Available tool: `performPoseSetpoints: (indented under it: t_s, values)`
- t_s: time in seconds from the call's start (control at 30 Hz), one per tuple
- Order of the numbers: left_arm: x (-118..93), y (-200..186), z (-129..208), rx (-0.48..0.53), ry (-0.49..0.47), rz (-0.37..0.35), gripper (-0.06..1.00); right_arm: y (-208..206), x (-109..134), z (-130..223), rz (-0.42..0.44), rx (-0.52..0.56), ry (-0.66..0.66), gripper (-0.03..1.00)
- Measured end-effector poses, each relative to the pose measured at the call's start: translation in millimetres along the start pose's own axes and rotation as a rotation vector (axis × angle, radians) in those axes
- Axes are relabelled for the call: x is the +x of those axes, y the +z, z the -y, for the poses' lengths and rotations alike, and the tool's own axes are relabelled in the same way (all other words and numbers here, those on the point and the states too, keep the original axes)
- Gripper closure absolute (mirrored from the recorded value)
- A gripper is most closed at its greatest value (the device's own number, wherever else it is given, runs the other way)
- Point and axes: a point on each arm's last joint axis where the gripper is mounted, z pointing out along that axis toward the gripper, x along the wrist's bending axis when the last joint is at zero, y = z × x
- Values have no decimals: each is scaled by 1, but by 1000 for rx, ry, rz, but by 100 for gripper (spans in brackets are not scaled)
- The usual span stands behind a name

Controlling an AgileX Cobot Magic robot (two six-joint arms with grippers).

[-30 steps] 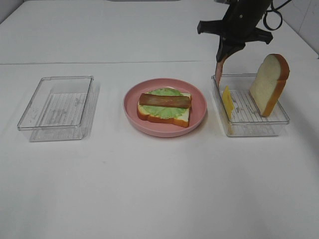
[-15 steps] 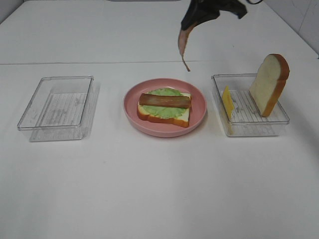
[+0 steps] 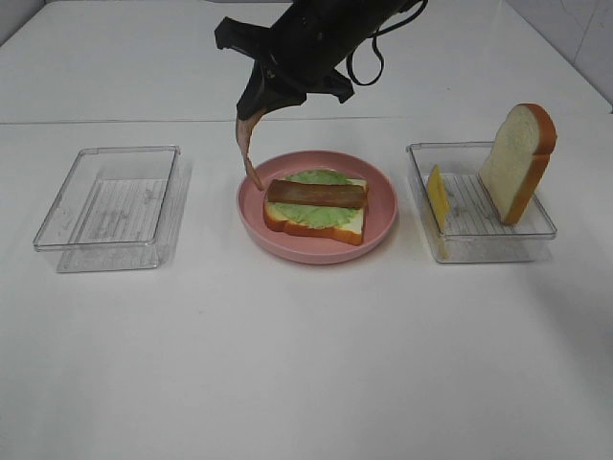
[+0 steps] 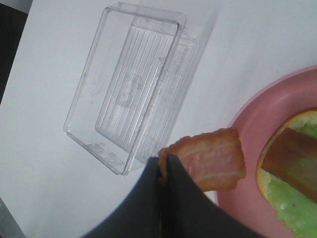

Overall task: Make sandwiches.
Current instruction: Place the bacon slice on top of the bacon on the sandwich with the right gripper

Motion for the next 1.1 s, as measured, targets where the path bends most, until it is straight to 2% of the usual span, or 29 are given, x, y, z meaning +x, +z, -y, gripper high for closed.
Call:
performPoseSetpoints:
  t_s: [0.33, 0.43, 0.47, 0.5, 0.53, 0.6, 0.63, 0.77, 0.87, 1.1]
  values:
    - [0, 0, 0, 0, 0, 0, -4, 21, -18, 5, 46, 41, 2, 97]
    - [0, 0, 0, 0, 0, 0, -4, 20, -22, 5, 93, 41, -32, 97]
    - [0, 0, 0, 0, 0, 0, -4, 20, -26, 6, 140, 50, -57, 97]
    - [0, 0, 0, 0, 0, 0, -4, 20, -26, 6, 140, 50, -57, 97]
    - [0, 0, 0, 0, 0, 0, -4, 19, -31, 6, 188, 59, -83, 97]
    - [0, 0, 0, 0, 0, 0, -4, 19, -33, 7, 216, 65, -94, 97]
    - [0, 0, 0, 0, 0, 0, -4, 18, -38, 7, 268, 72, -111, 97]
    - [0, 0, 0, 0, 0, 0, -4, 16, -44, 7, 332, 79, -132, 97]
    - [0, 0, 0, 0, 0, 0, -4, 14, -53, 7, 425, 93, -171, 97]
    - [0, 0, 0, 0, 0, 0, -4, 10, -62, 6, 537, 99, -211, 97]
